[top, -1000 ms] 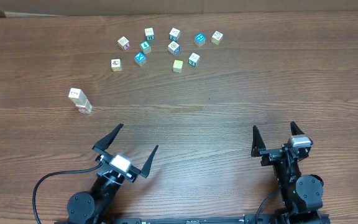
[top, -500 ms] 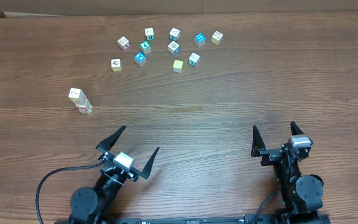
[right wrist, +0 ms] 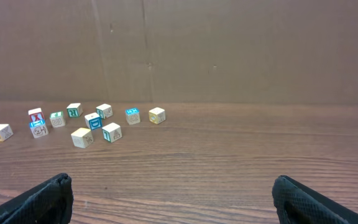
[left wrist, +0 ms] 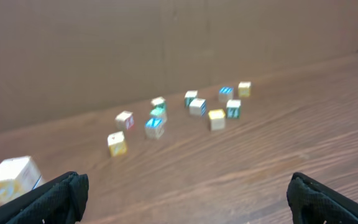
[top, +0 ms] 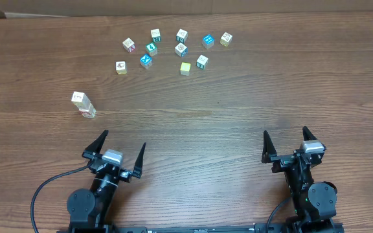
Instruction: Form a tower
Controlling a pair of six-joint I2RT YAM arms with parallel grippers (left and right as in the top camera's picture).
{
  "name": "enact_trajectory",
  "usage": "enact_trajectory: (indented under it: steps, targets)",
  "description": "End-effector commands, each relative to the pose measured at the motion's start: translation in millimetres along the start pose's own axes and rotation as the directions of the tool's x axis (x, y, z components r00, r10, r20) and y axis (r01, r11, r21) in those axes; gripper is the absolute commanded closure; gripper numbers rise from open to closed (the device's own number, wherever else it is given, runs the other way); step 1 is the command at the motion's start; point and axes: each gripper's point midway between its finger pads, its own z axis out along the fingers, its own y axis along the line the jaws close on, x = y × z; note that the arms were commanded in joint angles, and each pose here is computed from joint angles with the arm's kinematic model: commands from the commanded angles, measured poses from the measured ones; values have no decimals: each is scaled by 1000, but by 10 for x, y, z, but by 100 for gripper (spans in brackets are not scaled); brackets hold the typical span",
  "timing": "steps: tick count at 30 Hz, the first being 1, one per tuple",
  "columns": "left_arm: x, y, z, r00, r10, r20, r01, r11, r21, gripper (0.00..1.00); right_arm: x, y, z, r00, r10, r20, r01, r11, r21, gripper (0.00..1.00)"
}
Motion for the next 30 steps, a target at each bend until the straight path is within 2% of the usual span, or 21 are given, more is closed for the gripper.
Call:
enact_trajectory:
  steps: [1, 8, 30]
  targets:
    - [21, 110, -17, 1000, -9, -2, 8, 999, -44, 0, 37, -7, 5, 1000, -1, -4, 1, 1000, 2, 0]
    - [35, 261, -42, 1000, -12, -7, 11, 994, -107, 1, 37, -7, 5, 1000, -1, -4, 1, 1000, 2, 0]
    - [34, 259, -41, 1000, -12, -7, 11, 994, -106, 1, 37, -7, 5, 1000, -1, -4, 1, 1000, 2, 0]
